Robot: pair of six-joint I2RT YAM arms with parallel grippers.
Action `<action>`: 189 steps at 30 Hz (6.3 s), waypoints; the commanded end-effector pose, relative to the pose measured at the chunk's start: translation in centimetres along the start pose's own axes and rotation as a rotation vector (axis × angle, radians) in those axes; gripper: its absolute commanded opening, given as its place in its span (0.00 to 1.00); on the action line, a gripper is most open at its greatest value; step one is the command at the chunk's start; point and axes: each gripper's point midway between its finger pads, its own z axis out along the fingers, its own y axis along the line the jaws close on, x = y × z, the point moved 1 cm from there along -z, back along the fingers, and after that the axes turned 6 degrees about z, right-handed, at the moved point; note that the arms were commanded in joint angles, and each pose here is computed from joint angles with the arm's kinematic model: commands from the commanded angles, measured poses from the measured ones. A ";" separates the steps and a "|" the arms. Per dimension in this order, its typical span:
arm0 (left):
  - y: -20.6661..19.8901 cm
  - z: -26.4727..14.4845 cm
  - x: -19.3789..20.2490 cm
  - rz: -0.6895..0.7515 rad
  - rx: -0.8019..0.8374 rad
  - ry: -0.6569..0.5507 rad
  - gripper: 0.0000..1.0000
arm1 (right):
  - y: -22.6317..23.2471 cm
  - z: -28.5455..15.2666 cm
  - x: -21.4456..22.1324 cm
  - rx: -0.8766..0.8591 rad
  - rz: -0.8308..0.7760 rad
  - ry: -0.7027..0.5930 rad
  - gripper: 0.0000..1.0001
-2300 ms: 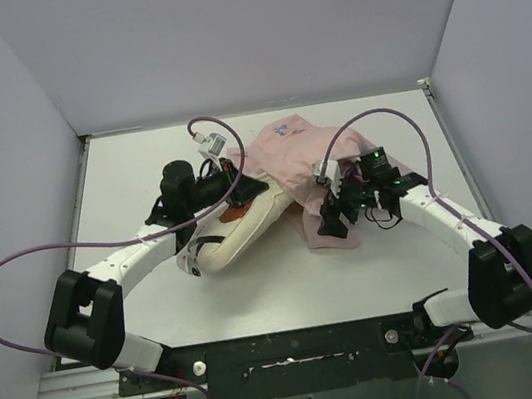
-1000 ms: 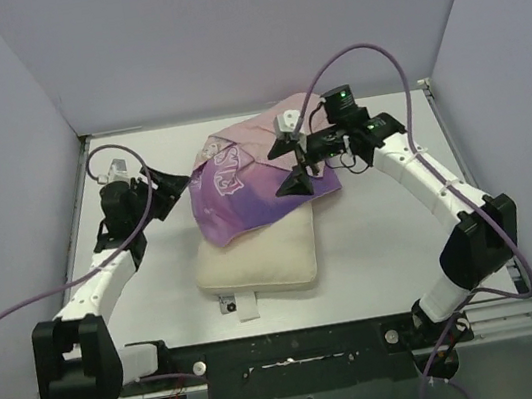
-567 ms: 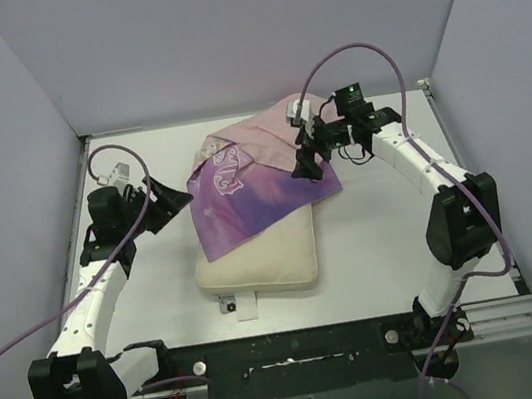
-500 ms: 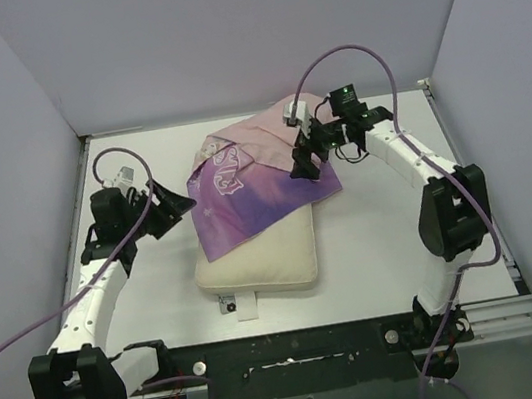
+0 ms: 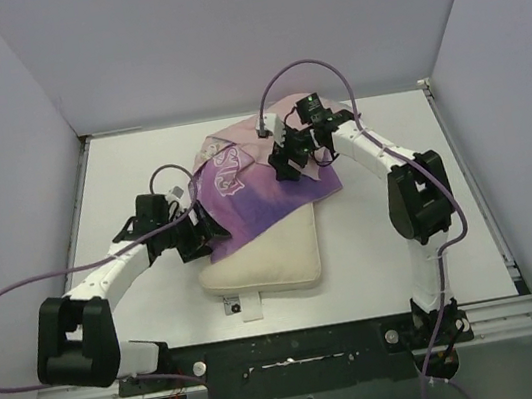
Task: Put the pillow into the pillowcase
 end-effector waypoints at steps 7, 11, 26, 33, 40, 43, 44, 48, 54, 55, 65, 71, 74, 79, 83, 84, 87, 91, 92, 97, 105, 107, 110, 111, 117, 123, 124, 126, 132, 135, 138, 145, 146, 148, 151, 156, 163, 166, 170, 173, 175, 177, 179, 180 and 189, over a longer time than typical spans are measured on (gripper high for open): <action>0.4 2.7 -0.4 0.205 -0.125 0.144 0.44 | -4.7 -0.7 1.8 0.173 -0.044 0.078 0.51; 1.2 2.3 -0.6 0.262 -0.169 0.161 0.17 | -4.6 -1.7 1.5 0.171 -0.033 0.062 0.27; 2.9 -1.2 -4.3 0.524 -0.300 0.185 0.00 | 0.8 -8.5 -3.0 -0.037 0.032 -0.134 0.00; 3.8 -3.4 -9.7 0.688 -0.355 0.105 0.00 | 6.0 -14.0 -6.5 -0.091 -0.083 -0.275 0.00; 2.4 -2.5 -15.1 0.702 -0.334 0.056 0.00 | -7.0 -19.2 -5.5 0.469 0.032 -0.239 0.00; -0.2 -2.3 -17.1 0.669 -0.279 -0.003 0.02 | -12.6 -20.8 -2.7 0.640 0.074 -0.165 0.00; -1.0 -2.4 -17.6 0.658 -0.265 -0.027 0.08 | -14.1 -21.3 -1.6 0.692 0.069 -0.132 0.00; -3.5 -3.6 -18.8 0.606 -0.219 -0.122 0.32 | -19.3 -23.3 2.4 0.903 0.029 0.016 0.01; -4.5 -6.5 -17.1 0.489 -0.164 -0.220 0.61 | -20.9 -25.0 2.2 0.937 0.088 -0.014 0.40; -4.5 -7.1 -16.5 0.458 -0.141 -0.229 0.62 | -19.8 -24.8 0.9 0.875 0.082 -0.063 0.48; -2.5 -9.1 -6.4 0.012 0.034 -0.154 0.63 | 6.0 -16.4 -7.2 -0.260 -0.003 -0.473 0.98; -0.6 -10.4 -1.6 -0.191 -0.059 -0.182 0.71 | 18.1 -9.1 -1.8 -0.381 -0.213 -0.173 0.98; 1.7 -10.7 0.8 -0.295 -0.187 -0.165 0.90 | 19.0 -6.5 0.9 -0.320 -0.230 -0.054 0.98; 3.5 -9.5 4.3 -0.451 -0.227 -0.084 0.96 | 17.9 -3.3 4.0 -0.202 -0.225 0.099 0.97; 4.1 -8.1 5.0 -0.489 -0.206 -0.082 0.96 | 16.6 -1.8 4.3 -0.135 -0.217 0.164 0.81; 4.4 -7.7 5.3 -0.498 -0.207 -0.067 0.95 | 16.2 -1.6 4.2 -0.122 -0.213 0.169 0.78; 5.1 -6.1 6.1 -0.519 -0.202 -0.007 0.92 | 15.7 -1.5 4.1 -0.096 -0.222 0.179 0.64; 5.0 -4.7 5.3 -0.475 -0.180 0.018 0.89 | 15.5 -1.6 4.1 -0.081 -0.229 0.183 0.35; 4.9 -4.5 4.8 -0.456 -0.176 0.018 0.87 | 15.7 -1.7 3.9 -0.094 -0.227 0.176 0.27; 4.3 -4.0 1.8 -0.324 -0.153 -0.010 0.74 | 17.4 -2.6 1.4 -0.193 -0.214 0.107 0.00; 0.3 -2.5 -3.9 -0.177 0.075 -0.095 0.27 | 19.4 -4.0 -4.9 -0.362 -0.181 -0.066 0.00; -1.5 -2.4 -5.4 -0.150 0.159 -0.117 0.13 | 19.5 -4.0 -7.8 -0.380 -0.147 -0.126 0.00; -4.9 -2.2 -7.1 -0.091 0.270 -0.138 0.03 | 18.8 -2.8 -10.9 -0.365 -0.051 -0.171 0.00; -6.0 -2.0 -7.3 -0.069 0.292 -0.134 0.03 | 18.4 -2.3 -11.7 -0.352 -0.028 -0.186 0.00; -7.2 -0.6 -5.9 -0.038 0.309 -0.077 0.03 | 15.7 1.8 -7.6 -0.258 0.040 -0.069 0.00; -4.2 -1.6 -5.4 -0.025 0.178 -0.125 0.34 | 13.9 0.4 -1.3 -0.298 0.116 0.030 0.18; -3.5 -2.1 -5.7 -0.022 0.148 -0.155 0.42 | 14.2 -0.7 -1.9 -0.339 0.087 -0.005 0.28; -2.6 -3.6 -6.7 -0.016 0.133 -0.220 0.56 | 14.9 -3.0 -3.4 -0.412 0.010 -0.077 0.48; -1.5 -7.7 -9.0 0.028 0.149 -0.383 0.97 | 14.7 -8.7 -5.7 -0.472 -0.191 -0.216 0.73; -2.9 -7.9 -8.9 0.090 0.231 -0.373 0.98 | 13.3 -10.6 -5.4 -0.428 -0.222 -0.232 0.79; -4.5 -8.1 -8.9 0.176 0.285 -0.385 0.98 | 11.2 -11.9 -3.8 -0.368 -0.205 -0.218 0.79; -8.1 -4.6 -4.6 0.744 -0.004 -0.255 0.96 | 5.4 -15.1 2.3 -0.182 -0.001 -0.193 0.79; -8.4 -3.9 -3.4 0.809 -0.040 -0.213 0.96 | 4.5 -15.3 3.2 -0.145 0.033 -0.184 0.79; -10.1 -2.3 -0.8 0.974 -0.084 -0.154 0.97 | 2.6 -16.0 5.2 -0.060 0.105 -0.156 0.79; -11.6 -0.5 1.1 1.140 -0.150 -0.134 0.98 | -0.8 -17.2 8.8 0.116 0.186 -0.063 0.79; -12.2 3.5 3.6 1.227 -0.220 -0.043 0.98 | -3.1 -19.3 13.7 0.295 0.177 0.117 0.79; -11.3 7.4 5.5 1.276 -0.391 0.036 0.98 | -3.8 -20.0 18.9 0.449 0.235 0.269 0.80; -10.0 8.1 5.3 1.304 -0.516 0.047 0.97 | -4.5 -20.6 20.0 0.497 0.264 0.287 0.80; -7.2 8.9 6.2 1.289 -0.626 0.150 0.81 | -5.5 -21.1 21.3 0.538 0.313 0.290 0.79; -5.6 9.4 6.7 1.260 -0.688 0.205 0.32 | -6.2 -20.8 21.9 0.545 0.325 0.291 0.77; -5.8 9.4 6.7 1.246 -0.676 0.204 0.13 | -6.5 -20.3 22.1 0.536 0.336 0.289 0.73; -6.9 9.2 6.4 1.234 -0.622 0.184 0.01 | -6.7 -19.9 22.0 0.515 0.354 0.280 0.63; -8.3 8.6 5.9 1.217 -0.552 0.145 0.00 | -6.8 -19.8 21.6 0.498 0.365 0.266 0.43; -8.9 8.1 5.4 1.200 -0.518 0.117 0.00 | -6.9 -19.8 21.2 0.491 0.363 0.254 0.32; -13.5 1.6 -0.2 0.994 -0.198 -0.108 0.00 | -11.3 -26.2 13.3 0.605 0.283 0.067 0.00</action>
